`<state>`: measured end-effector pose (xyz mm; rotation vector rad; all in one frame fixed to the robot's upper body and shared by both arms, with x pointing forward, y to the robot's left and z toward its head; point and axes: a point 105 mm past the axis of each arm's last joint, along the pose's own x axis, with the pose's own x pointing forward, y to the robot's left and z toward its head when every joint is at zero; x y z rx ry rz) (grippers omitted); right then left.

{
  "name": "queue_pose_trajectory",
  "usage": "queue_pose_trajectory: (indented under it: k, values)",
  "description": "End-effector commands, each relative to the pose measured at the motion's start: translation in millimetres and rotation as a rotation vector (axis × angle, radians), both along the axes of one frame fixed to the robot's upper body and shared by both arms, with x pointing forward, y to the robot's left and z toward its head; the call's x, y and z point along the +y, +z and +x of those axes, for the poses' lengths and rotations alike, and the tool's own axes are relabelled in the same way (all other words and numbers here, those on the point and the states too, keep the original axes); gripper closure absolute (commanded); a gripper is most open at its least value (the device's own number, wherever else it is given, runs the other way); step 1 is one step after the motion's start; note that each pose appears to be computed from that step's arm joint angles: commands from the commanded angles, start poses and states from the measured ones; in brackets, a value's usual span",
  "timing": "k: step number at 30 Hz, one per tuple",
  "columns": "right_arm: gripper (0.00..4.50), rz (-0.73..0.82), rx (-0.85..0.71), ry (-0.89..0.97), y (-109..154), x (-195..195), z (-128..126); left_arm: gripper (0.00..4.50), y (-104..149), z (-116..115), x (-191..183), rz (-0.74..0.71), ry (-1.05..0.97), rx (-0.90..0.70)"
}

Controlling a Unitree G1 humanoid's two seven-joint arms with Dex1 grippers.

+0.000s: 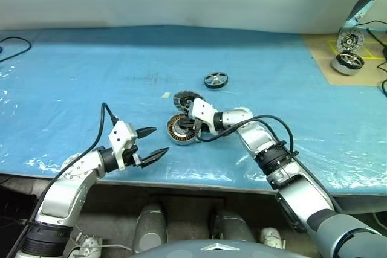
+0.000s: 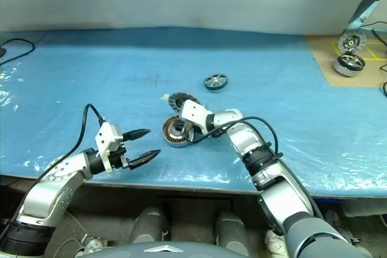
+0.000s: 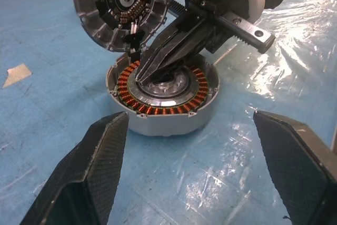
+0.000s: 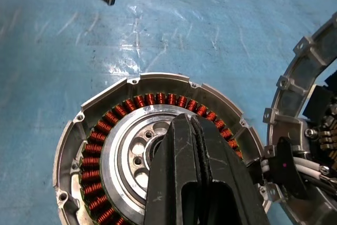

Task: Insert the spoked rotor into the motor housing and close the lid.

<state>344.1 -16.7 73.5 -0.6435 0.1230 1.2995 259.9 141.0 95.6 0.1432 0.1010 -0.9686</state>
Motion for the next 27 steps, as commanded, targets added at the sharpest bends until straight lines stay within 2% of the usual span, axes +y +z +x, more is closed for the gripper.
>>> queue_pose_trajectory:
  k: [1, 6, 9, 13, 23, 27]
  values:
    - [4.49, -0.171, 0.154, -0.015, -57, -30, -19, 0.51, 14, 0, -4, -0.005, -0.014, -0.043]
    - [4.49, -0.024, 0.205, -0.074, -38, -24, -11, 0.51, 13, 1, -3, -0.005, -0.017, -0.037]
    - [4.49, 0.179, 0.277, -0.122, -4, -15, 1, 0.51, 14, 3, -2, -0.003, -0.019, -0.037]
    - [4.49, 0.266, 0.338, -0.117, 16, -12, 1, 0.51, 12, 6, 1, -0.001, -0.021, -0.035]
    - [4.49, 0.258, 0.406, -0.044, 19, -7, -17, 0.51, 6, 3, 3, 0.004, -0.027, -0.023]
    - [4.49, 0.192, 0.400, -0.065, 3, -9, -15, 0.51, 3, 1, 3, 0.006, -0.029, -0.020]
